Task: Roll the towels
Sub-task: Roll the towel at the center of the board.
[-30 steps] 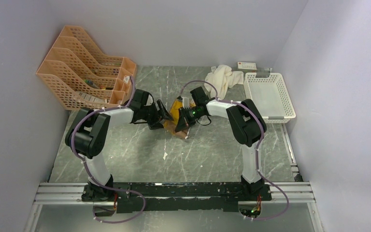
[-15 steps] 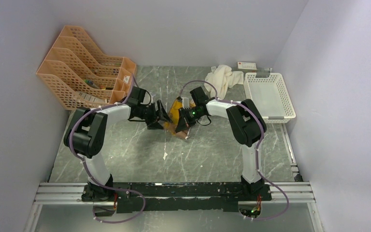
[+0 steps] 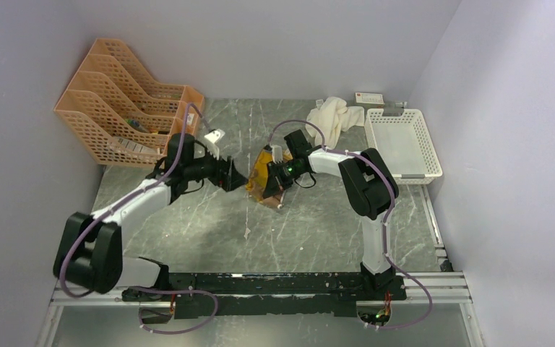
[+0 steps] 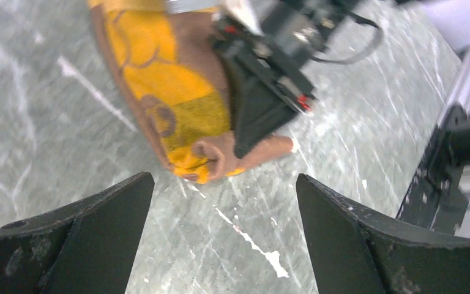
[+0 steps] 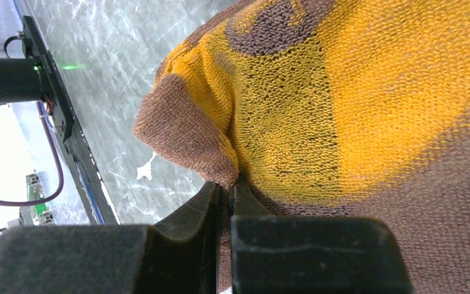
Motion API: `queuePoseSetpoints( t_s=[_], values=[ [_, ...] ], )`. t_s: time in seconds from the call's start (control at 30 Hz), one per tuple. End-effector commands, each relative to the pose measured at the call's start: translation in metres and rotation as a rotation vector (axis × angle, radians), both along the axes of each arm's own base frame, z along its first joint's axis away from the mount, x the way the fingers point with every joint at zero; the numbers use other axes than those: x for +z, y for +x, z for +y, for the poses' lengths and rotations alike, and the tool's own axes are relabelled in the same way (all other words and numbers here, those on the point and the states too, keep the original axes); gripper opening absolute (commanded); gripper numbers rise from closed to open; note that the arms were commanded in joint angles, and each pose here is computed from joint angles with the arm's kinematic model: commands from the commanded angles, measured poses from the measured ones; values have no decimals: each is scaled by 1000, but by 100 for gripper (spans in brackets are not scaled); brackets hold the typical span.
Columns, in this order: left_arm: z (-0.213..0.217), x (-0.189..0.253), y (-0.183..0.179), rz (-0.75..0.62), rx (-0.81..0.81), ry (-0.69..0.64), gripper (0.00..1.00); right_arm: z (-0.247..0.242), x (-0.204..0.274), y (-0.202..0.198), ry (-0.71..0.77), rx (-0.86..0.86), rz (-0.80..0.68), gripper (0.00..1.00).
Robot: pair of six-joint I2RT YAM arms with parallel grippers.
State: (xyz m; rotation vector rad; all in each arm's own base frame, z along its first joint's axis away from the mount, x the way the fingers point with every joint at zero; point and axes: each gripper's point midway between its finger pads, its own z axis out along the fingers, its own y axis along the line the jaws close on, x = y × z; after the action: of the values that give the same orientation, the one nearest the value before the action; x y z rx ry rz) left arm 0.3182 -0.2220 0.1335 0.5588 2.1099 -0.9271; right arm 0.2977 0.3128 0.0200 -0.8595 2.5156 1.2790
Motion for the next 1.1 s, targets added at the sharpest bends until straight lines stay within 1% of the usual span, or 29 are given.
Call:
queuePoseSetpoints(
  t_s=[0.0,0.07,0.17,0.23,0.33,0.37,0.47,0.53,0.67,0.77,0.83,0.93,1.07],
  values=[
    [-15,43,-25,-501,-384,-49,99,-7,-4,-5,-30,29,-15,0],
    [-17,39,-34,-506,-530,-67,99,-5,-4,-6,-20,34,-15,0],
    [-29,31,-35,-439,-677,-123,100,-4,-3,-5,-4,38,-20,0],
    [-38,20,-30,-405,-726,-150,97,-2,-1,-4,4,41,-26,0],
    [-48,6,-22,-394,-766,-139,95,0,3,0,18,42,-41,0],
    [-50,8,-18,-393,-779,-147,94,1,4,0,22,44,-45,0],
    [-57,1,-17,-361,-850,-171,91,2,3,1,29,45,-48,0],
    [-62,-7,-22,-319,-886,-173,88,2,2,2,28,44,-48,0],
    [-68,-23,-31,-269,-915,-156,80,2,2,2,30,46,-47,0],
    [-66,-36,-33,-246,-916,-121,70,2,2,3,32,51,-50,0],
    [-65,-44,-33,-237,-906,-102,64,2,2,4,33,50,-50,0],
    [-64,-52,-33,-226,-886,-97,64,3,4,4,38,52,-49,0],
    [-62,-64,-26,-223,-842,-65,72,4,6,5,44,55,-51,0]
  ],
)
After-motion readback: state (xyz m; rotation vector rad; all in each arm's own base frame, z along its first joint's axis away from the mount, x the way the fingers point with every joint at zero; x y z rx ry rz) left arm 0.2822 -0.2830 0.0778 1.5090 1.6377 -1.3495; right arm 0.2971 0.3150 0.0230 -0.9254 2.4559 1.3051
